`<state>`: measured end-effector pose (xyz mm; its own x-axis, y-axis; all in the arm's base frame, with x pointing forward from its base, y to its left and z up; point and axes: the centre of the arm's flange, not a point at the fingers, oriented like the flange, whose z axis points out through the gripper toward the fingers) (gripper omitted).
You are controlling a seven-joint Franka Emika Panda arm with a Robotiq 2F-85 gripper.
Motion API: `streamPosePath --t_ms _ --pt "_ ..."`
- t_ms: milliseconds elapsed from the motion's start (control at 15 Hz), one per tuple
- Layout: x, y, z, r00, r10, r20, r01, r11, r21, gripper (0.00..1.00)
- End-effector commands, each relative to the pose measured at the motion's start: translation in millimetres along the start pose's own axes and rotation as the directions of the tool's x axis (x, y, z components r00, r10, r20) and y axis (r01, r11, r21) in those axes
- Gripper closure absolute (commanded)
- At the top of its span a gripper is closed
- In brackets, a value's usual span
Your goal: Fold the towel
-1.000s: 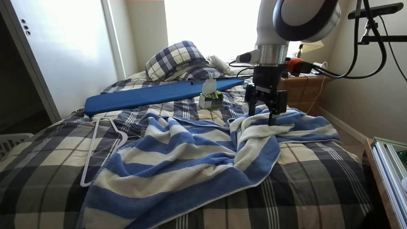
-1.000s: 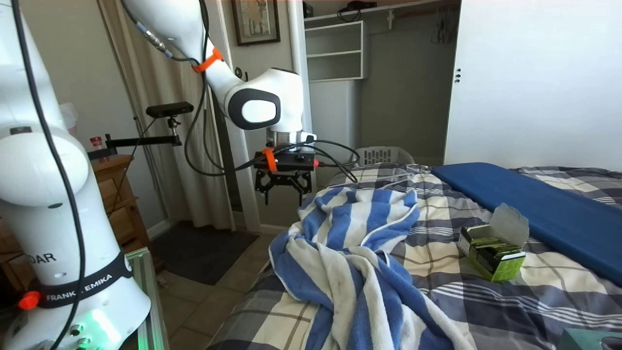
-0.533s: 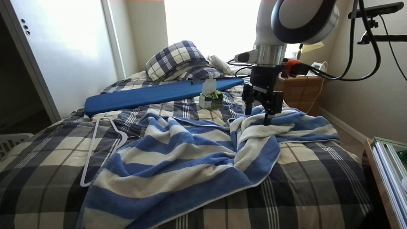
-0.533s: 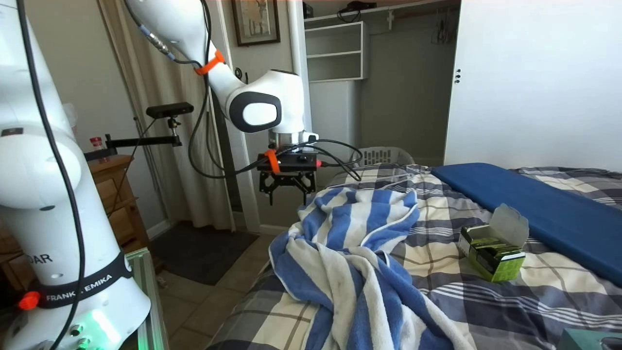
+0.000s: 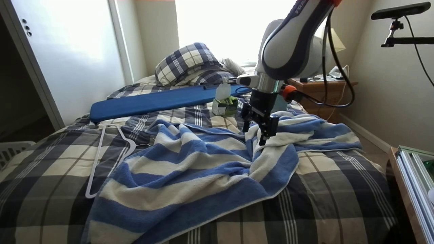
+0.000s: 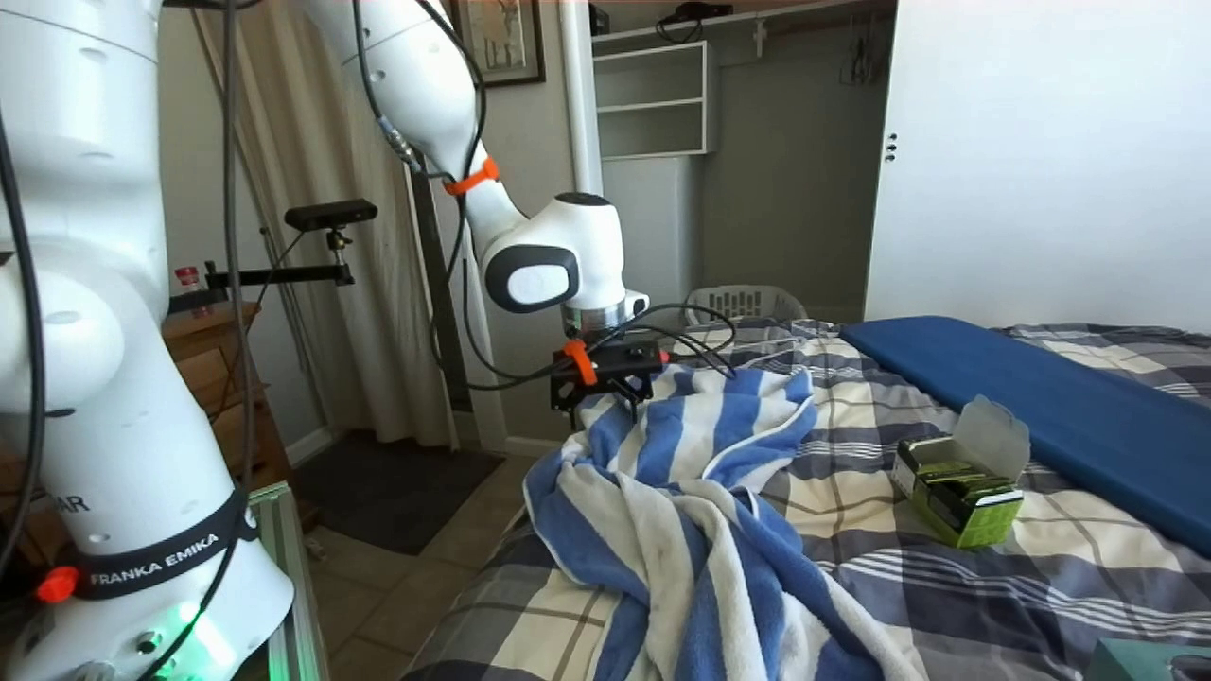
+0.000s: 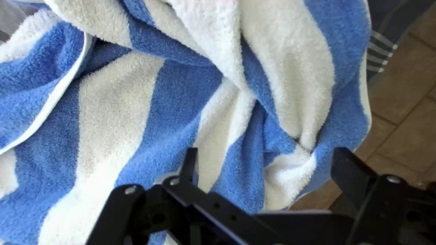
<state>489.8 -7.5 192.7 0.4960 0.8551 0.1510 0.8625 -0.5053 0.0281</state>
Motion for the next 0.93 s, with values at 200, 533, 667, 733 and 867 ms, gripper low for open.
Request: streamPosePath --t_ms 200,533,667,733,867 --pt "-22 24 36 0.996 -0.035 0.079 0.034 0.999 0.023 0.0" --pt "-24 33 45 0.993 -0.066 0.099 0.065 0.998 0.017 0.0" --pt "-32 44 55 0.976 -0.156 0.151 0.155 0.988 0.019 0.0" --pt "-37 48 58 0.967 -0.184 0.178 0.183 0.983 0.024 0.0" --pt "-46 57 64 0.95 -0.226 0.217 0.225 0.974 0.033 0.0"
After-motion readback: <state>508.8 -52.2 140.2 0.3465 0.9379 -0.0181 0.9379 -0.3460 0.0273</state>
